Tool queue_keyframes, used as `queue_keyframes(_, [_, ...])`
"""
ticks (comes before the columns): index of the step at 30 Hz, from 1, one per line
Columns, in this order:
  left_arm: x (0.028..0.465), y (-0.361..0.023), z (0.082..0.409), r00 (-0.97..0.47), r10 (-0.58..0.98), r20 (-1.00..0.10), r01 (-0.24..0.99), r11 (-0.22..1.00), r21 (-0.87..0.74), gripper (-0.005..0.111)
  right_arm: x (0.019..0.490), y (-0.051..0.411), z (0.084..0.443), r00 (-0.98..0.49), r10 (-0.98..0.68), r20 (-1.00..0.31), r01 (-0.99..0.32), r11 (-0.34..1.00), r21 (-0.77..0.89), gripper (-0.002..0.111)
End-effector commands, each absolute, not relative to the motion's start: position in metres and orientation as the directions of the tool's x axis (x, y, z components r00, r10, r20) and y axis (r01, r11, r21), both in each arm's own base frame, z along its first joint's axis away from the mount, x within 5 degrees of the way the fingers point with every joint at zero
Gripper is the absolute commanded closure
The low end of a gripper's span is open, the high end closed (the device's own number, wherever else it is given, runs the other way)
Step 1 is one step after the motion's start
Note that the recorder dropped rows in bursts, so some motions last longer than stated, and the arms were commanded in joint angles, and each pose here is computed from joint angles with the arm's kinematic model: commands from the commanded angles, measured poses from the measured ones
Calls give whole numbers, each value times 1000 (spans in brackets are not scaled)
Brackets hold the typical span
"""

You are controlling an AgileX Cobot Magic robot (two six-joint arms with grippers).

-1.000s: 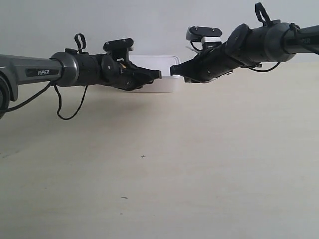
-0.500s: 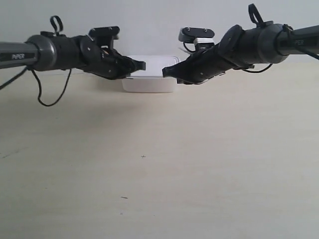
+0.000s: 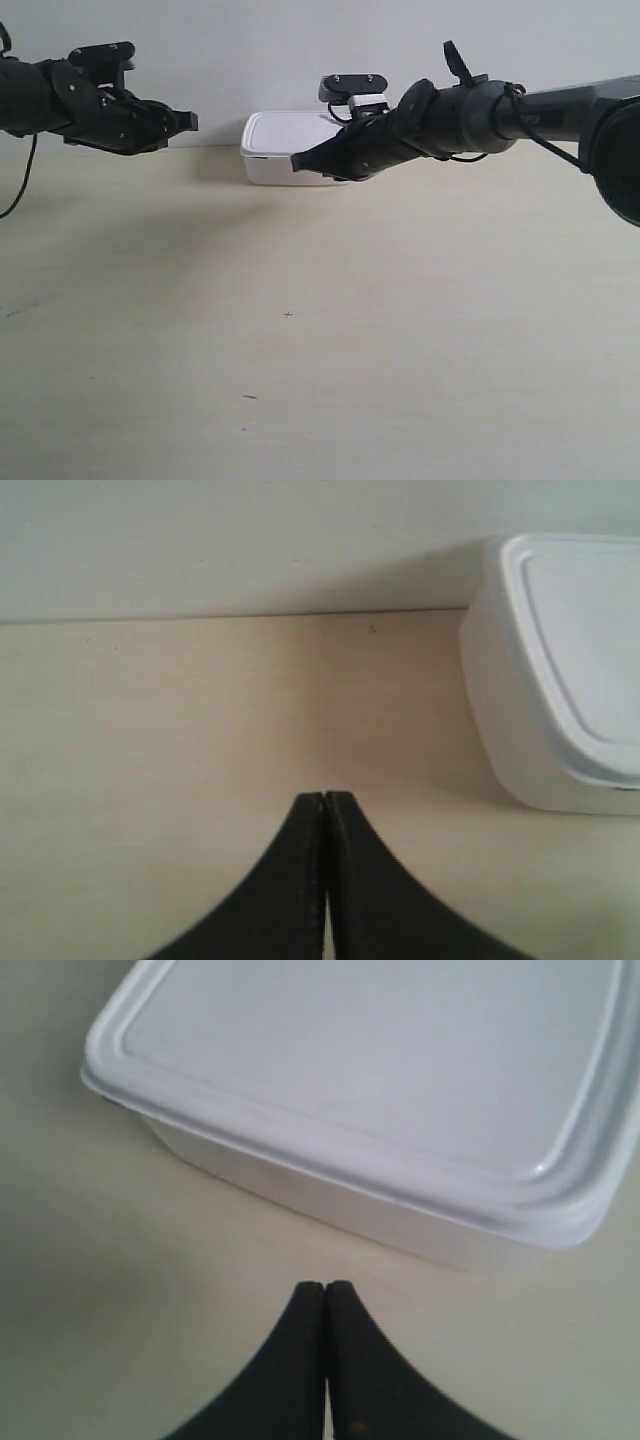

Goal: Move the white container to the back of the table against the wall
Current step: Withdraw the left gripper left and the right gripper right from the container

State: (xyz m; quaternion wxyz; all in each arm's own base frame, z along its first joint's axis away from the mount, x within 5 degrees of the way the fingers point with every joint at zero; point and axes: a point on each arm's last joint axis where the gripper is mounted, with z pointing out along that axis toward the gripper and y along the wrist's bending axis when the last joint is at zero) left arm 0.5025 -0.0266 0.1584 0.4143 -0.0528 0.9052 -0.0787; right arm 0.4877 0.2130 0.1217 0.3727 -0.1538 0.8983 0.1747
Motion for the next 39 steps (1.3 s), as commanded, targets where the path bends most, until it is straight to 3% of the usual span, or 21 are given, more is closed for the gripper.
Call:
queue_keyframes(1, [500, -17, 161, -625, -161, -764, -46, 984, -169, 107, 495, 218, 117, -671, -135, -729, -410, 887, 214, 108])
queue_keyframes(39, [503, -13, 165, -573, -169, -802, -60, 985, -164, 107, 513, 212, 94, -573, -72, -816, -328, 933, 148, 108])
